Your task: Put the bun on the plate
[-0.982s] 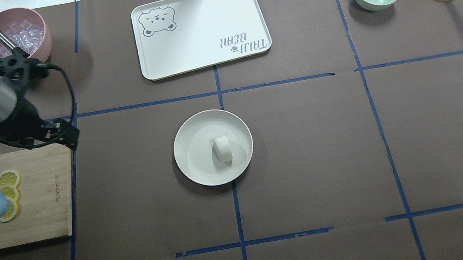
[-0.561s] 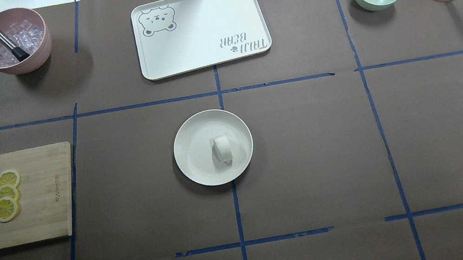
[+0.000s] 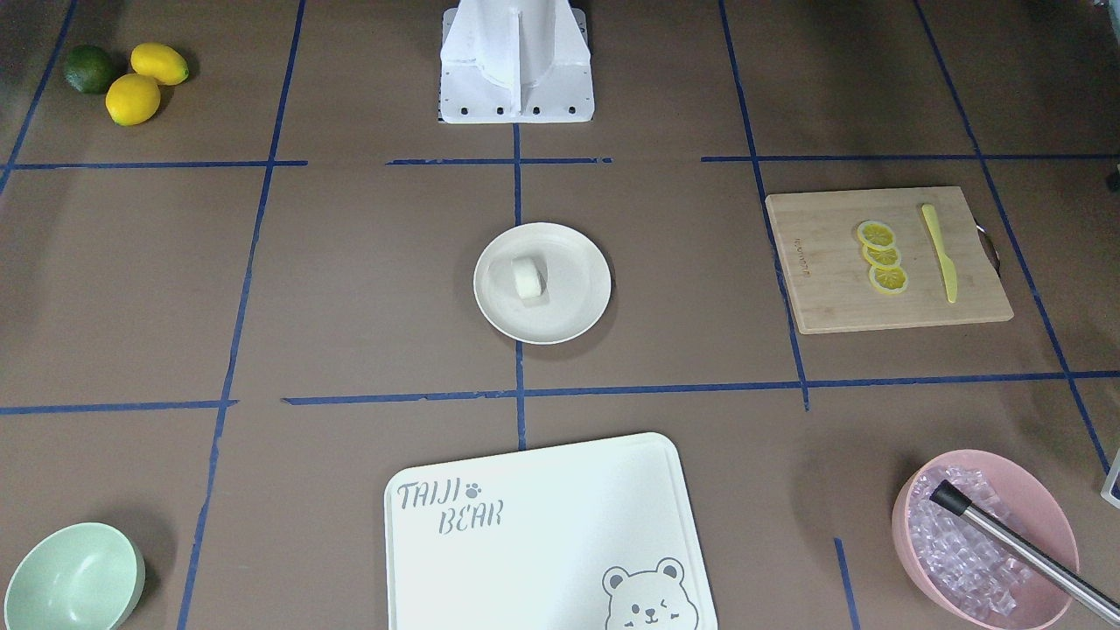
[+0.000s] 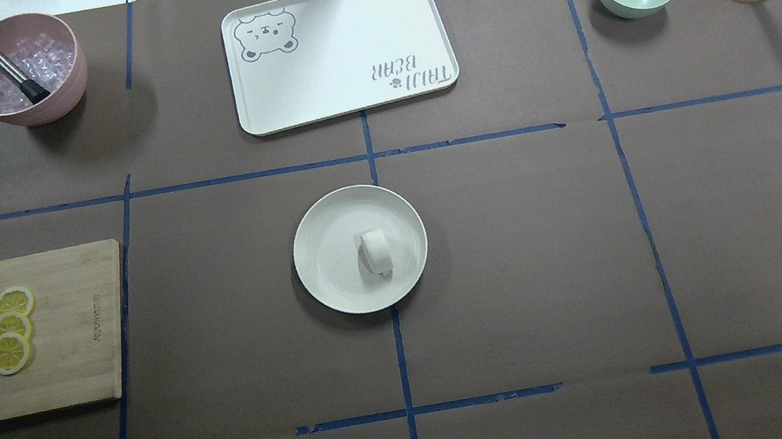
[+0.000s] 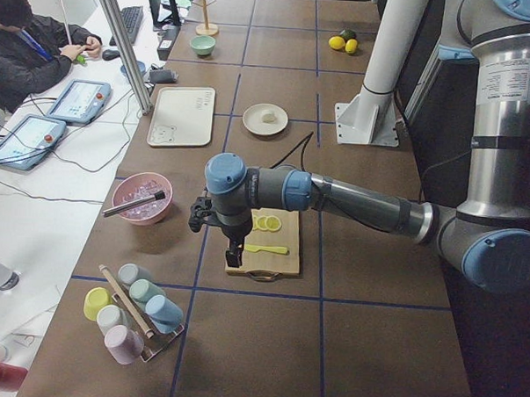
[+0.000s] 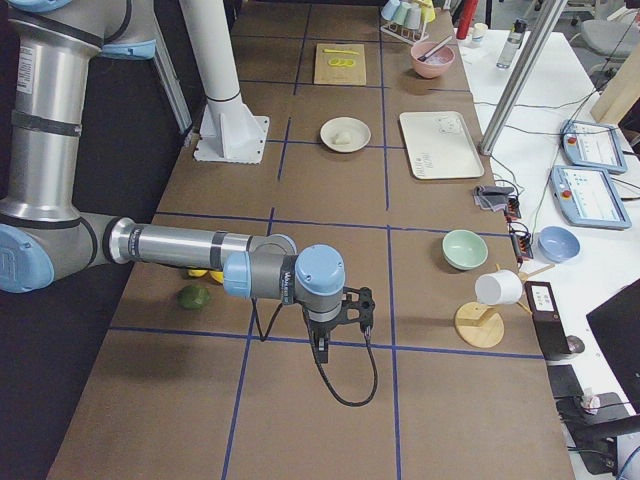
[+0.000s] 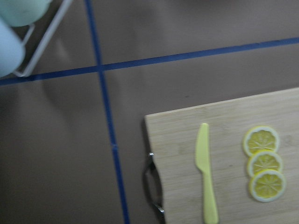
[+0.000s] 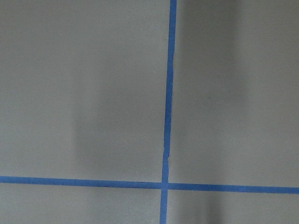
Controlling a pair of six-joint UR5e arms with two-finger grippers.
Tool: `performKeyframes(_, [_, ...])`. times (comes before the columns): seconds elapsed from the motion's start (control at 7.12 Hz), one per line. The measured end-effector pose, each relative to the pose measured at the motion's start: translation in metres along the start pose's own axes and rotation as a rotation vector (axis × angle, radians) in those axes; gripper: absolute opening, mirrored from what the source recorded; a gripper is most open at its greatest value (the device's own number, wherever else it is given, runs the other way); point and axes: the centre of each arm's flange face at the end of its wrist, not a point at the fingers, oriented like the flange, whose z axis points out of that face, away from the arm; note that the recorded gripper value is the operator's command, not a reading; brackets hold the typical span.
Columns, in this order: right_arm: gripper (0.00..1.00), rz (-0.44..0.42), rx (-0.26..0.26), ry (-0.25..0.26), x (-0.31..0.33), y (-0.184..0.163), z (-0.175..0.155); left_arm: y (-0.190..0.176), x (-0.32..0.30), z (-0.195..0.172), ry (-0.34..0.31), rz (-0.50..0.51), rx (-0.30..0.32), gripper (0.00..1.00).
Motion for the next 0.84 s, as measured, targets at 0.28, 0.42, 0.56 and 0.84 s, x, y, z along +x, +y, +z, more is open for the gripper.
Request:
performKeyframes(0.28, [1.00,0.000,0.001,-0.001,0.000,0.000,0.000,0.033,-0.028,0.010,0.006,-0.032,-0.004,1.00])
performKeyframes(0.42, [1.00,0.001,0.002,-0.002,-0.001,0.000,-0.001,0.043,-0.033,0.013,0.007,-0.043,-0.011,1.00])
performKeyframes(0.56, [1.00,0.001,0.003,-0.003,-0.001,0.000,-0.001,0.046,-0.036,0.016,0.006,-0.049,-0.016,1.00])
performKeyframes(0.84, [1.00,0.000,0.003,-0.003,-0.001,0.000,-0.001,0.047,-0.042,0.022,0.003,-0.065,-0.026,1.00])
